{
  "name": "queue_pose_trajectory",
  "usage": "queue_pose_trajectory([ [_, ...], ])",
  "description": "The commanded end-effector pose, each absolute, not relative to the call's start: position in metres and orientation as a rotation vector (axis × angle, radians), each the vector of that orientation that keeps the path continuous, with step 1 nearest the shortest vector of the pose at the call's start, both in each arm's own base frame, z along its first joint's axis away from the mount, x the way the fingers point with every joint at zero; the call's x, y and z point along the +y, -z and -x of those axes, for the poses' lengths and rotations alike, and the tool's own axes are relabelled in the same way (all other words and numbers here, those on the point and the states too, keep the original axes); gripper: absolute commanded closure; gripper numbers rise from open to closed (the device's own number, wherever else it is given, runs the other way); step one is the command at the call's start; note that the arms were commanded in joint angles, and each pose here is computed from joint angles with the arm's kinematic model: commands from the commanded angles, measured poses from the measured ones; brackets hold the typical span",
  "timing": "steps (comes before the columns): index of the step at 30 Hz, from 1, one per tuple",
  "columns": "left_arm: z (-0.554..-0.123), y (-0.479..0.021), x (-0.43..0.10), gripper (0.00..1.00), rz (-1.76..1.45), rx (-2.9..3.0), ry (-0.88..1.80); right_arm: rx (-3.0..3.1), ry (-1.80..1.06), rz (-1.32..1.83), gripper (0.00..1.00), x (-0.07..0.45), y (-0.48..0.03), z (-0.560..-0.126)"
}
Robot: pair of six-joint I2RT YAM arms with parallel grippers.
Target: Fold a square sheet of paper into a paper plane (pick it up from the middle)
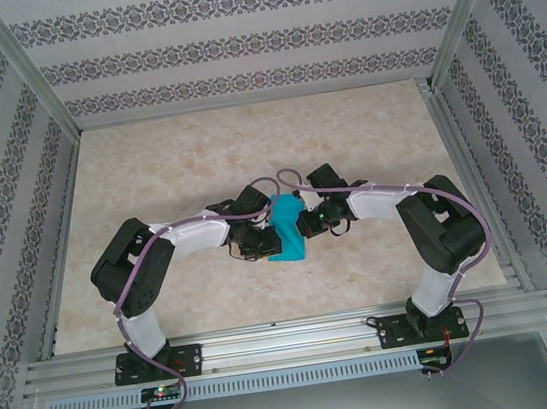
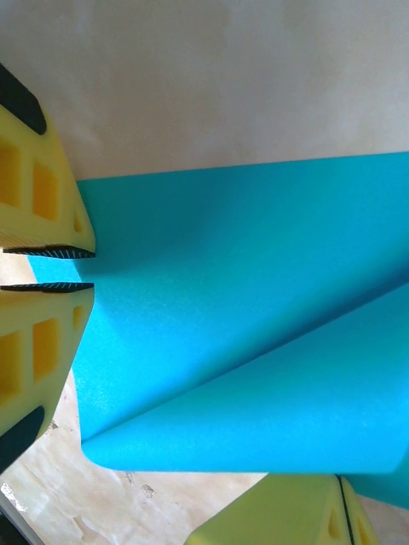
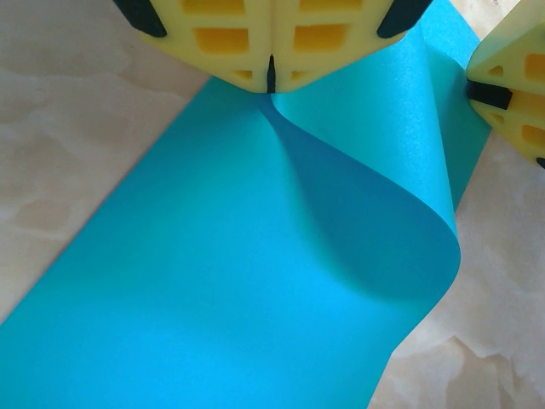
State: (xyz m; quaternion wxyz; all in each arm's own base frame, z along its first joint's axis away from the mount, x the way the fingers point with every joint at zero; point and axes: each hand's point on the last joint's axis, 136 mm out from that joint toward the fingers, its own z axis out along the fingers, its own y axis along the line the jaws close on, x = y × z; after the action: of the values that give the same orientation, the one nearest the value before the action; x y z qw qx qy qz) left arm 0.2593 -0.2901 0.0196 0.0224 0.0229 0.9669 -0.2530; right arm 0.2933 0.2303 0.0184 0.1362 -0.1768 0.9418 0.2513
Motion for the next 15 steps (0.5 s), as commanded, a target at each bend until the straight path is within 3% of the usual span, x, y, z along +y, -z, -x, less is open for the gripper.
queue_pose_trajectory([
  [1,-0.253,-0.011,-0.283,0.80,-0.092,3.034,0.696,2.707,-0.714,0.514,0.95,0.232,-0.026,-0.293],
  [15,-0.255,-0.013,-0.285,0.80,-0.093,3.027,0.706,2.747,-0.677,0.511,0.95,0.231,-0.013,-0.290],
])
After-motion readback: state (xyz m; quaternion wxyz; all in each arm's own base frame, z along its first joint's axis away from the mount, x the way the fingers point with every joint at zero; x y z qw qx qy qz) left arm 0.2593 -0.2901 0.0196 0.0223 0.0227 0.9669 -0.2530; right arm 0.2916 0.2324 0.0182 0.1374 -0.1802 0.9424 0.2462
